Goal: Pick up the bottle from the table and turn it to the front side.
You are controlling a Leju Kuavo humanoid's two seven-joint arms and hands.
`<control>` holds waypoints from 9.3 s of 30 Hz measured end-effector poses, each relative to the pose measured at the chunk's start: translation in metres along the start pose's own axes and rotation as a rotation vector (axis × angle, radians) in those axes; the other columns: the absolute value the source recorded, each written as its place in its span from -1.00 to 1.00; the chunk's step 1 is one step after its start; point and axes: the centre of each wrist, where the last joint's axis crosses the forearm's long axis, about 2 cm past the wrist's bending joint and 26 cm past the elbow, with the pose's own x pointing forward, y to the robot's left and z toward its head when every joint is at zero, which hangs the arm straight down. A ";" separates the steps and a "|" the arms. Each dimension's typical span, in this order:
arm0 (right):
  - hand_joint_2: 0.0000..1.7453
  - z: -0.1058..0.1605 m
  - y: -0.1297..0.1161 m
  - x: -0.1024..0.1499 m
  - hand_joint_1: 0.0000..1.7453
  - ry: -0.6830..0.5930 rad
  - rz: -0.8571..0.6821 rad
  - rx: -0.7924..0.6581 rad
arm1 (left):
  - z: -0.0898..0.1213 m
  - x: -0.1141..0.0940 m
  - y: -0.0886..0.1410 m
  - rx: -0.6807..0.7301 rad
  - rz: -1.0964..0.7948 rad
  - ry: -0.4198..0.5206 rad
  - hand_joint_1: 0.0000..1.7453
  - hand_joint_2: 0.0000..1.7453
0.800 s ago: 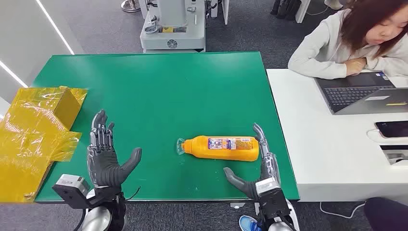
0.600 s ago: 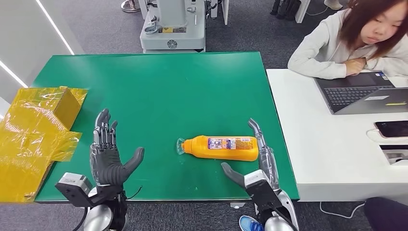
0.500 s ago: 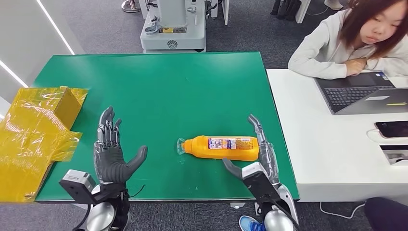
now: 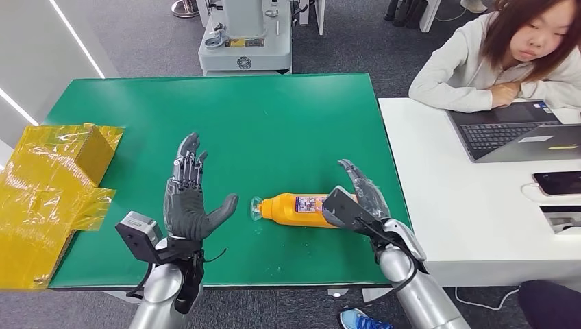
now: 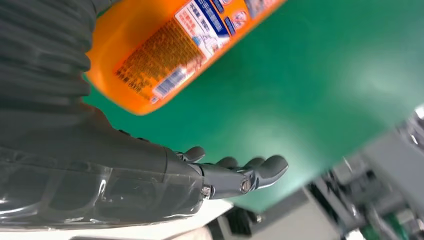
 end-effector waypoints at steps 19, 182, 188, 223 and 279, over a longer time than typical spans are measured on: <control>1.00 -0.017 -0.014 -0.040 -1.00 0.092 0.111 0.270 | -0.008 -0.007 0.005 0.000 -0.014 0.023 -1.00 1.00; 1.00 -0.064 0.014 0.063 1.00 -0.501 0.149 -0.157 | -0.143 -0.020 0.032 -0.493 0.142 0.392 1.00 1.00; 1.00 -0.065 0.013 0.058 1.00 -0.484 0.150 -0.155 | -0.144 -0.020 0.030 -0.517 0.122 0.416 1.00 1.00; 1.00 -0.008 0.014 0.055 -1.00 -0.569 0.000 -0.215 | -0.229 0.070 0.142 -0.113 -0.793 0.001 1.00 1.00; 1.00 0.097 0.021 0.050 -1.00 -0.455 0.051 -0.371 | -0.124 0.059 0.335 -0.126 -2.169 0.379 1.00 1.00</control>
